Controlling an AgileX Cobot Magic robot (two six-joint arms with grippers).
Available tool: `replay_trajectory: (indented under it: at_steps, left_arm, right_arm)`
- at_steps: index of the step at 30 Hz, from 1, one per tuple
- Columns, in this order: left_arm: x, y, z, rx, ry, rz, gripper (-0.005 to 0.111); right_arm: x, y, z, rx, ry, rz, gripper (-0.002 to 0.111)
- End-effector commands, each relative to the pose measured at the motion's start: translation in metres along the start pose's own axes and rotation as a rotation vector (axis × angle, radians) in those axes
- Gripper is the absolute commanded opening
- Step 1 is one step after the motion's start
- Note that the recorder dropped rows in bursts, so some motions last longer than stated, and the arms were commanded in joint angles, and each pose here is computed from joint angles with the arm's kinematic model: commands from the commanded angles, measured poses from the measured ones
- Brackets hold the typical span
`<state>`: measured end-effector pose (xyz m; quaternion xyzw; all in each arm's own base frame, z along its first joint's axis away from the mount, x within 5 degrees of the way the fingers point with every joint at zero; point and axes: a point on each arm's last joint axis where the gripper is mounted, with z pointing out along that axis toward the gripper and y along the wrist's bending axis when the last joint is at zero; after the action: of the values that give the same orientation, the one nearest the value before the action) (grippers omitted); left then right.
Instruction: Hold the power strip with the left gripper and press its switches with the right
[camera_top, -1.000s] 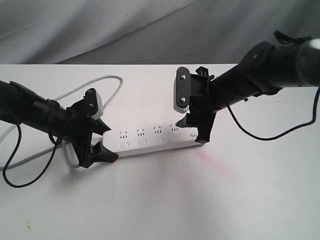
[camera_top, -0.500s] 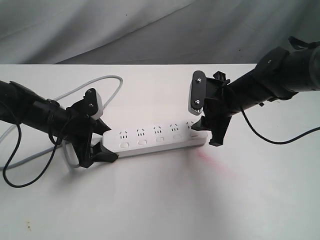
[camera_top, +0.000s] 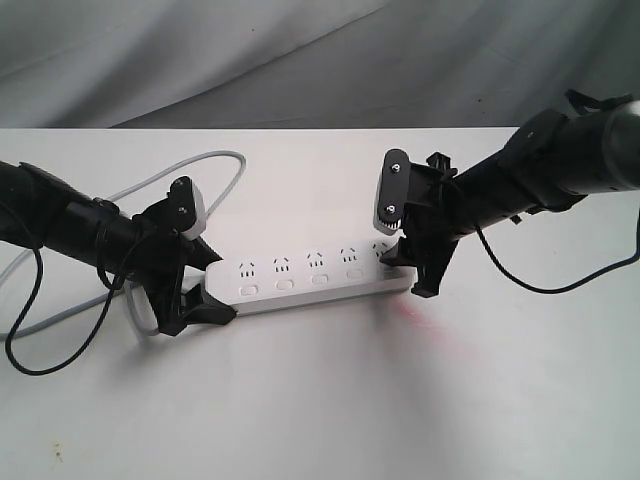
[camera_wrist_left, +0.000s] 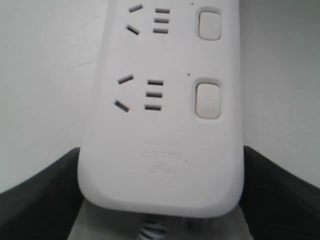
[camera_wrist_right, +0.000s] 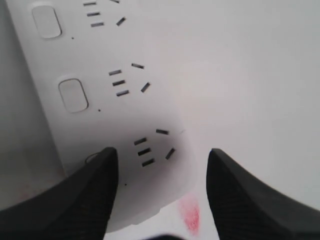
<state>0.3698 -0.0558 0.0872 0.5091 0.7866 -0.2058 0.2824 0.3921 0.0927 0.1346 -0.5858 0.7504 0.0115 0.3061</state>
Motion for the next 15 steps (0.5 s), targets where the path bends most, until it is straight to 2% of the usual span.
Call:
replay_trajectory:
  at_steps: [1,15]
  left_arm:
    - [-0.002,0.000,0.001,0.003,-0.005,0.008,0.052]
    - [-0.002,0.000,0.001,0.003,-0.005,0.008,0.052]
  right_arm:
    - [0.002,0.001,0.002,-0.006,0.002,0.006,0.051]
    - [0.009,0.010,0.015,-0.073,0.007,0.027,0.051]
